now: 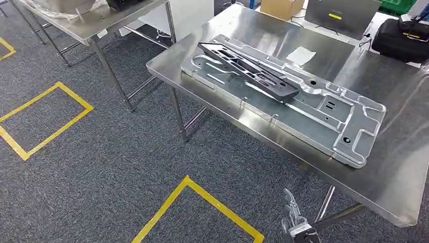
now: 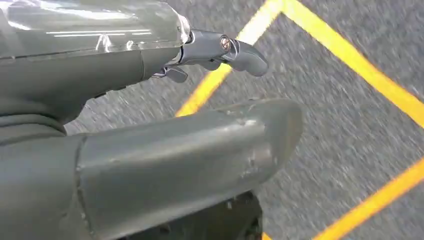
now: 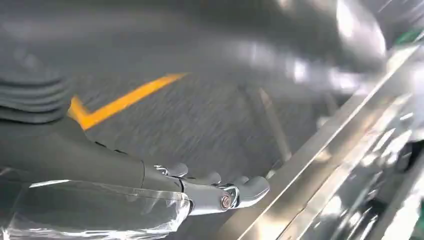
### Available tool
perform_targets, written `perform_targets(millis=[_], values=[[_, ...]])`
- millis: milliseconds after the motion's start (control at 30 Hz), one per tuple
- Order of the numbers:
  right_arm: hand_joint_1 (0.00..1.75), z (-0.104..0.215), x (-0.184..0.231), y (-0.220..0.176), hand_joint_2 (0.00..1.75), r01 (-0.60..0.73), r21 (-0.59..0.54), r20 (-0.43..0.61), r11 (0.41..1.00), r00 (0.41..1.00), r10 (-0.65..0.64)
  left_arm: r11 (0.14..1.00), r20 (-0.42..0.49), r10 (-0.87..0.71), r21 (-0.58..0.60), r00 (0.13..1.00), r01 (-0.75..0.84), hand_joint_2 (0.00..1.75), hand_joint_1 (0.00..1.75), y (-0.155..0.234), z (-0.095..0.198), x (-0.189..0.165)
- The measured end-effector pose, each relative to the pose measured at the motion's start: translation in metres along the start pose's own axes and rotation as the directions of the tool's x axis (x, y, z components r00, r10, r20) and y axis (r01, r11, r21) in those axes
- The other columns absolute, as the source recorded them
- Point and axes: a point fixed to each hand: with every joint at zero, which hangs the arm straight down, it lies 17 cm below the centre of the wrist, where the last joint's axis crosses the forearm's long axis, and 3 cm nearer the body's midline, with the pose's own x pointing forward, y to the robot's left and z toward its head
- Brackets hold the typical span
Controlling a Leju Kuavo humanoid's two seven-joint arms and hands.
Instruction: Take the parts from the cabinet and place them on the table.
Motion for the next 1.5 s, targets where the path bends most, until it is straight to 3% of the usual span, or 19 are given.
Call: perform_targets(millis=[100,167,200,233,267,433,733,767,1500], values=[[0.00,-0.005,0.022,0.003,1.75,0.143,0.037,0.070,0.989,0.987,-0.146,1.000,0.014,-0.002,0.003,1.000,0.002,0.00,0.00,-0.002,-0.002,0.005],[0.00,-0.011,0.033,-0.001,1.75,0.151,0.025,0.124,0.988,0.980,-0.153,1.000,0.015,-0.003,0.004,1.000,0.003,0.00,0.00,-0.004,-0.002,0.006],[0.00,-0.012,0.037,-0.004,0.00,0.137,0.009,0.148,0.991,0.980,-0.137,1.000,0.015,-0.004,0.007,1.000,0.004,0.00,0.00,-0.004,-0.002,0.006],[0.00,-0.014,0.040,-0.008,0.00,0.112,-0.018,0.169,0.994,0.980,-0.108,1.000,0.016,-0.007,0.009,1.000,0.006,0.00,0.00,-0.003,-0.002,0.006],[0.00,-0.016,0.040,-0.012,1.75,0.106,-0.037,0.169,0.994,0.981,-0.098,1.000,0.015,-0.007,0.011,1.000,0.007,0.00,0.00,-0.003,-0.002,0.006],[0.00,-0.017,0.026,-0.014,1.75,0.191,-0.037,0.102,0.981,0.977,-0.186,1.000,0.014,-0.007,0.010,1.000,0.006,0.00,0.00,-0.004,-0.002,0.005],[0.00,-0.003,0.005,-0.019,1.75,0.190,-0.058,0.040,0.980,0.981,-0.188,1.000,0.012,-0.012,0.004,1.000,0.012,0.00,0.00,-0.009,-0.001,0.004],[0.00,-0.002,0.005,-0.018,0.00,0.182,-0.058,0.039,0.982,0.983,-0.180,1.000,0.013,-0.013,0.003,1.000,0.013,0.00,0.00,-0.009,-0.001,0.005],[0.00,0.004,-0.003,-0.022,0.00,0.139,-0.070,0.011,0.988,0.990,-0.138,1.000,0.000,-0.010,-0.011,1.000,0.010,0.00,0.00,-0.024,0.001,0.001]])
